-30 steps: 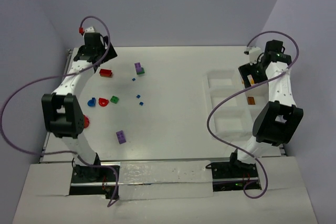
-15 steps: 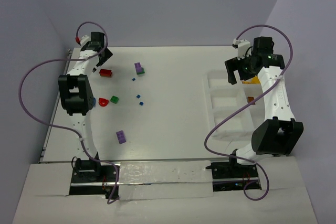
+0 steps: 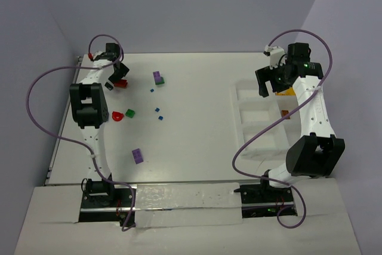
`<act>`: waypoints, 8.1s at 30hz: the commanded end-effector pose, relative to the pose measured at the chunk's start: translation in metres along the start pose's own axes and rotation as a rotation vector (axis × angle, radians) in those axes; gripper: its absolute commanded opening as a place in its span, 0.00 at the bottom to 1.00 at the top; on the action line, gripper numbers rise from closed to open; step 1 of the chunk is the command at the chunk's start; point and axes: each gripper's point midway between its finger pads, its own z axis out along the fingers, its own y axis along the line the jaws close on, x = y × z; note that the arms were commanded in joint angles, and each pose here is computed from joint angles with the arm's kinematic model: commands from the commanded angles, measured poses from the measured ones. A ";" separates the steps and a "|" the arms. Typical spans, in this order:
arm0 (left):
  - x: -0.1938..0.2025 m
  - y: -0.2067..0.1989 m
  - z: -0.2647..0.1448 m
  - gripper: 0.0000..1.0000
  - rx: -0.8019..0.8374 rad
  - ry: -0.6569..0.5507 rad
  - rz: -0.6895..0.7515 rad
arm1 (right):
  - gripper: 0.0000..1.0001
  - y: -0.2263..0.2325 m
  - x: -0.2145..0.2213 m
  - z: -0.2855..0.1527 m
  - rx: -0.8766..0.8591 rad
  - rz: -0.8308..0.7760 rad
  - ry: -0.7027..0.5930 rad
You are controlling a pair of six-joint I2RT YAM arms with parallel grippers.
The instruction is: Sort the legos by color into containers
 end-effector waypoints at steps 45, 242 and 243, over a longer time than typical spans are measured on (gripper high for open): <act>0.138 0.049 -0.439 0.00 2.050 0.184 0.911 | 1.00 0.286 -0.115 -0.125 -1.083 -0.022 -0.484; 0.191 0.005 -0.407 0.00 1.516 -0.241 1.291 | 0.52 0.395 -0.061 -0.007 -1.083 0.123 0.171; 0.191 0.005 -0.407 0.00 1.517 -0.242 1.293 | 0.50 0.395 -0.060 -0.006 -1.080 0.121 0.174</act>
